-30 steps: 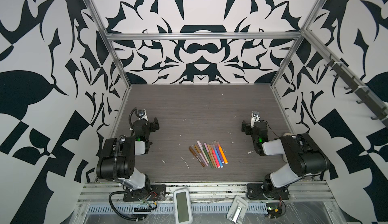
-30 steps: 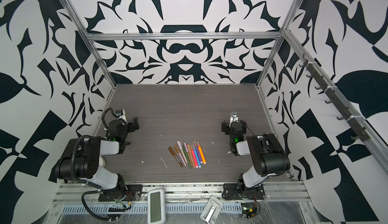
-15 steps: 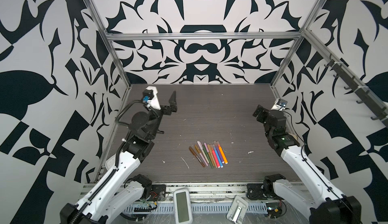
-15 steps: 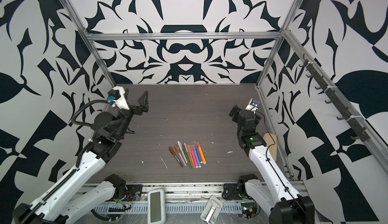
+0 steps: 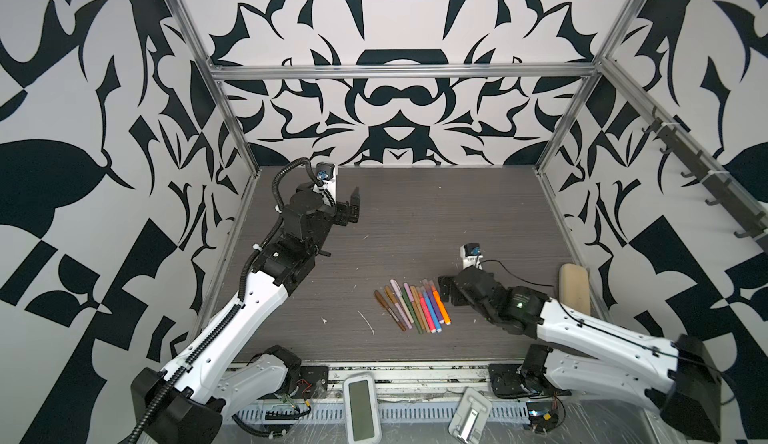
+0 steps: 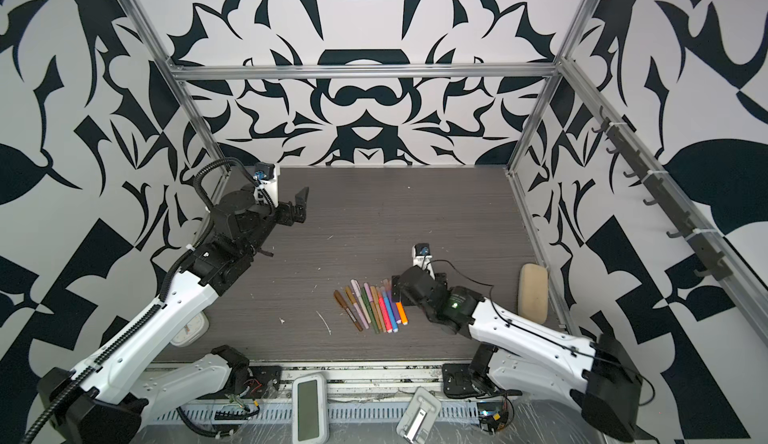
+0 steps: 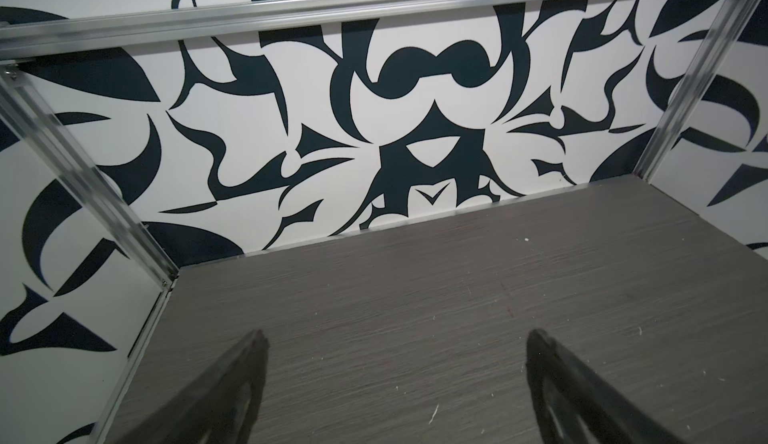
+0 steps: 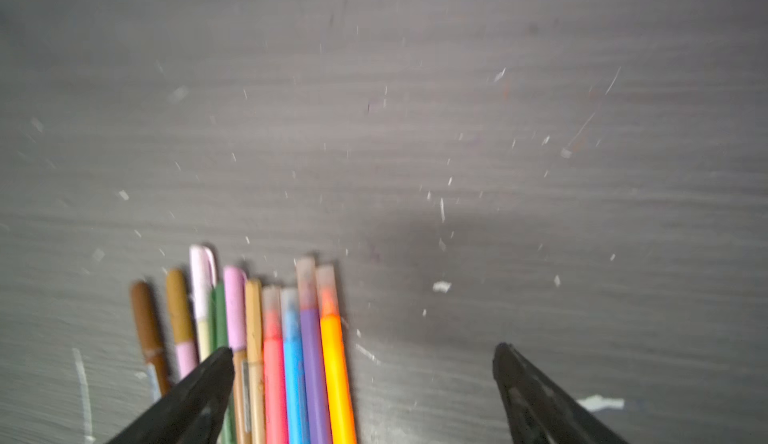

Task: Open the pen caps
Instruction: 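Move the right gripper over the markers while the left arm rises forward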

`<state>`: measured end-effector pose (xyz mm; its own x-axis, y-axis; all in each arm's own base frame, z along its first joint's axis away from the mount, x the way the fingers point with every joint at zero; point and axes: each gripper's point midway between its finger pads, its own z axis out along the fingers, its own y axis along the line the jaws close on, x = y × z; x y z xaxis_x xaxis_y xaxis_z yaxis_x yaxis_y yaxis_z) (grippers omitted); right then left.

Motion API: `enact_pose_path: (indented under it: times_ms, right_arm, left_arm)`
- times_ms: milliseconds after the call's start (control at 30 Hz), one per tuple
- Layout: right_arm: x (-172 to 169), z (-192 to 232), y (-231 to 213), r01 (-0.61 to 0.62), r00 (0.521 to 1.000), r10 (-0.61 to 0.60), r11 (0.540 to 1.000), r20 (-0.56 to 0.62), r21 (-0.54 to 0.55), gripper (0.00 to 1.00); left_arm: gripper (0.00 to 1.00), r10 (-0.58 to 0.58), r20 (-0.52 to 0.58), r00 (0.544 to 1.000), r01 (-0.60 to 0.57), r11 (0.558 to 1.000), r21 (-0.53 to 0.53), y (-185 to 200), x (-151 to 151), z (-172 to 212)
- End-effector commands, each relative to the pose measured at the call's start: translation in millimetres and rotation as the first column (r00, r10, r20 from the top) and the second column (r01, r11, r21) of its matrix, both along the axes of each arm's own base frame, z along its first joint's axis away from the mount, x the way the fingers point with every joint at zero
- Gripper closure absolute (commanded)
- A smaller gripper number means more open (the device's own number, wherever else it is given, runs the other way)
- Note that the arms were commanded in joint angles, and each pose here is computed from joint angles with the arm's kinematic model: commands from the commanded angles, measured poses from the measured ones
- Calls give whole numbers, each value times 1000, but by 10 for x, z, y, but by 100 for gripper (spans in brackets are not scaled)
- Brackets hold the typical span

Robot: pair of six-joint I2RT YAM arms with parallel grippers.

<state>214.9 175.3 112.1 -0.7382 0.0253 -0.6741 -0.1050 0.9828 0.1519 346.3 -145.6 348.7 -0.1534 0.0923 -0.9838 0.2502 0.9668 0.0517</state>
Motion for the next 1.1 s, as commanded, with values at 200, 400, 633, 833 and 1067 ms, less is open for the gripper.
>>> enact_pose_path:
  times_ms: [200,400,633,833,1067]
  right_arm:
    - [0,-104,-98,85,996,-86,996,32,11,0]
    - [-68,-61,-186,91,993,-99,990,69,111,0]
    - [-102,-3,-329,154,980,-177,964,90,218,0]
    - [-111,124,-395,148,975,-183,956,122,253,2]
    - [-17,219,-347,98,986,-128,963,107,252,1]
  left_arm:
    - [1,-29,57,998,30,999,-11,53,-178,57]
    - [1,-52,47,998,53,998,-18,13,-193,60]
    - [1,-168,-22,986,163,975,-154,-247,-209,148]
    - [1,-112,168,979,155,952,-266,-278,-7,725]
    - [1,-274,196,941,324,898,-297,-1046,711,622]
